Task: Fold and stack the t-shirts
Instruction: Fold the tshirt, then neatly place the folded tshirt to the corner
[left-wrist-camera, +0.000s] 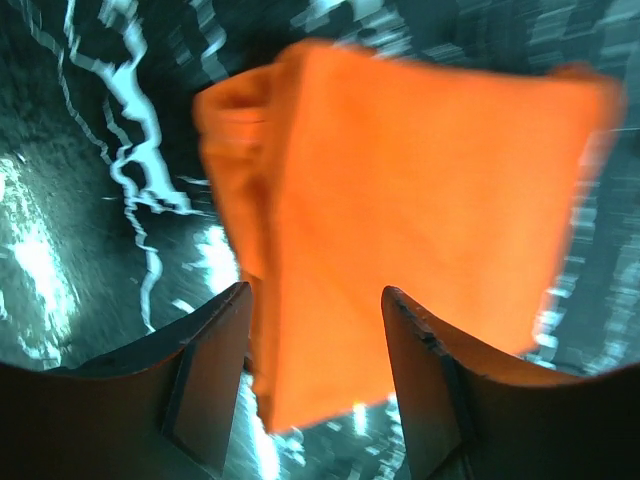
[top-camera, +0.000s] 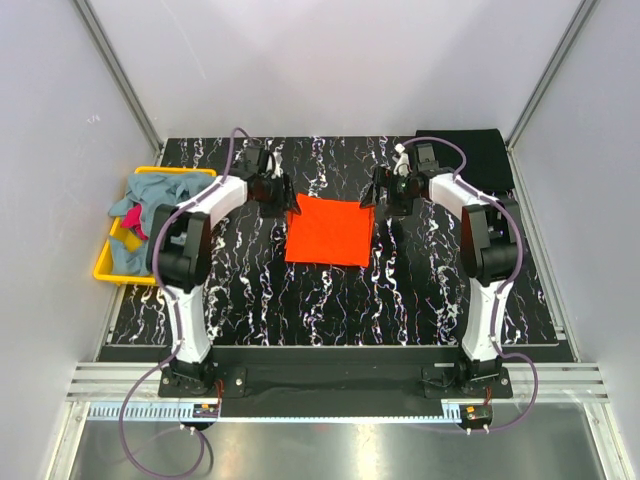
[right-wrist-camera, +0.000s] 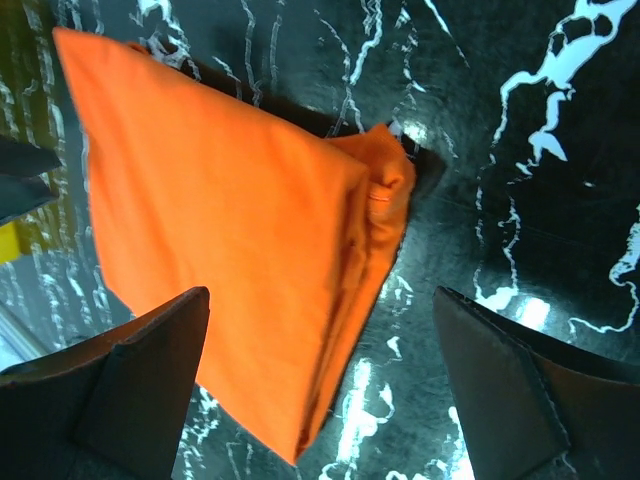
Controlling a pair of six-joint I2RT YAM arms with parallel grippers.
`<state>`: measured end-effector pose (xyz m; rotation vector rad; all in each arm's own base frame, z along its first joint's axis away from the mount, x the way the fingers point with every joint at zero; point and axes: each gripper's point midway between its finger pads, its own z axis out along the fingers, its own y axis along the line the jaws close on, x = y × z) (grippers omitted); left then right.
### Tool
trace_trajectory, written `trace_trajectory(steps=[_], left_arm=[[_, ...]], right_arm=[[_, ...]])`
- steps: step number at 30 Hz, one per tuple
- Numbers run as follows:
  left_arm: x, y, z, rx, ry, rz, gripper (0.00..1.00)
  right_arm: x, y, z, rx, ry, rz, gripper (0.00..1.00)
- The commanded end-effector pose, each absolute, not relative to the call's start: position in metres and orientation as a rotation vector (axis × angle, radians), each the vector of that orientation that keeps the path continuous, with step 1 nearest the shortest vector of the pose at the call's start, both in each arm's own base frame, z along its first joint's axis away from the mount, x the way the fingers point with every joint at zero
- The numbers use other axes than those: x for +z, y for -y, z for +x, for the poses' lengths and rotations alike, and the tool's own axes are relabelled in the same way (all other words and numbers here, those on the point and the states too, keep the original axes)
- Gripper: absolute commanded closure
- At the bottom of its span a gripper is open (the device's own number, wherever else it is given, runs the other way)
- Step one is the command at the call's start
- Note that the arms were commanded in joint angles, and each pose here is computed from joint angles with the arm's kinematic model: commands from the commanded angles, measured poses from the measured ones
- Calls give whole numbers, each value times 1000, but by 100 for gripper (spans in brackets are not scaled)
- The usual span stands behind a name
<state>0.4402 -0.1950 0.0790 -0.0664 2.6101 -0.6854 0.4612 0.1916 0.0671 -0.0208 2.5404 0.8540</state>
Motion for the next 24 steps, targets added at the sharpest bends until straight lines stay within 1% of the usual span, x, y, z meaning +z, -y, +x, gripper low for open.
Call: trace_trajectory(steps=[1, 2, 10, 17, 24], left_arm=[[73, 190, 462, -614, -2581, -26, 40], [63, 189, 464, -603, -2600, -32, 39], [45, 196, 484, -614, -2602, -21, 38], [48, 202, 488, -655, -2570, -7, 44], [46, 216, 493, -745, -2559, 42, 46]], right_arm=[[77, -192, 473, 801, -2495, -123, 0], [76, -191, 474, 790, -2492, -136, 0], [48, -189, 468, 772, -2549, -140, 0], [41, -189, 467, 779, -2560, -141, 0], [41, -195, 471, 817, -2550, -146, 0]])
